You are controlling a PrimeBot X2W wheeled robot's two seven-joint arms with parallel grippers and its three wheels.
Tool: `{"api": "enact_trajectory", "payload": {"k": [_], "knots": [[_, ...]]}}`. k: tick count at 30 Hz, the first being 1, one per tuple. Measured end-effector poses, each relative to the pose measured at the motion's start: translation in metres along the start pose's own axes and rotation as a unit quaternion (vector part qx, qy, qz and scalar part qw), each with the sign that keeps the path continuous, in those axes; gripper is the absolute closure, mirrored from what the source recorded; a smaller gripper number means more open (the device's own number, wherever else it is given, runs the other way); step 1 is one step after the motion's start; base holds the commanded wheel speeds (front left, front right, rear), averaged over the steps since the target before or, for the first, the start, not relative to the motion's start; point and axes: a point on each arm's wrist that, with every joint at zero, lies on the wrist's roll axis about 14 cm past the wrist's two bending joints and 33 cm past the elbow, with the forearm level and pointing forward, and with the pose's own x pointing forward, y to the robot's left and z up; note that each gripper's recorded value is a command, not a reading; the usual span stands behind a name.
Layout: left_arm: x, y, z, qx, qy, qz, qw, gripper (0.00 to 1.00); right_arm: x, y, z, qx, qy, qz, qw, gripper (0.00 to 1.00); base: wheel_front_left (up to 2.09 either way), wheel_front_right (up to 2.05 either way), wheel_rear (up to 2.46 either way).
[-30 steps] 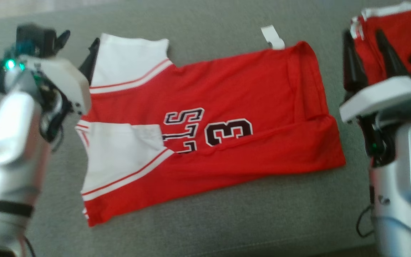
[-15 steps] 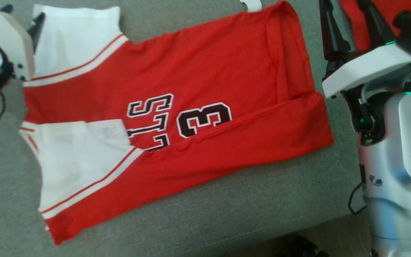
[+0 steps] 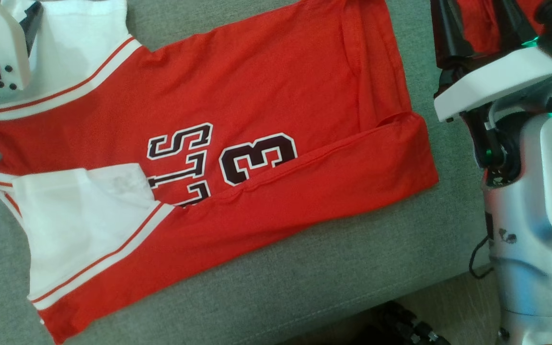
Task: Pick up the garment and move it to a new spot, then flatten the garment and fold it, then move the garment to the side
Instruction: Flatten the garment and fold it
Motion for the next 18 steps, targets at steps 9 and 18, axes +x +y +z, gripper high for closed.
{"api": "enact_trajectory", "payload": {"k": [9, 18], "knots": [[-0.006, 0.001, 0.004, -0.005, -0.011, -0.003, 1.000, 1.00, 0.004, -0.015, 0.007, -0.006, -0.008, -0.016, 1.000, 0.00, 0.00, 0.00, 0.00], [-0.045, 0.003, 0.041, 0.014, -0.136, 0.015, 0.990, 1.00, 0.015, -0.006, 0.014, -0.009, 0.003, 0.000, 1.000, 0.00, 0.00, 0.00, 0.00]]}}
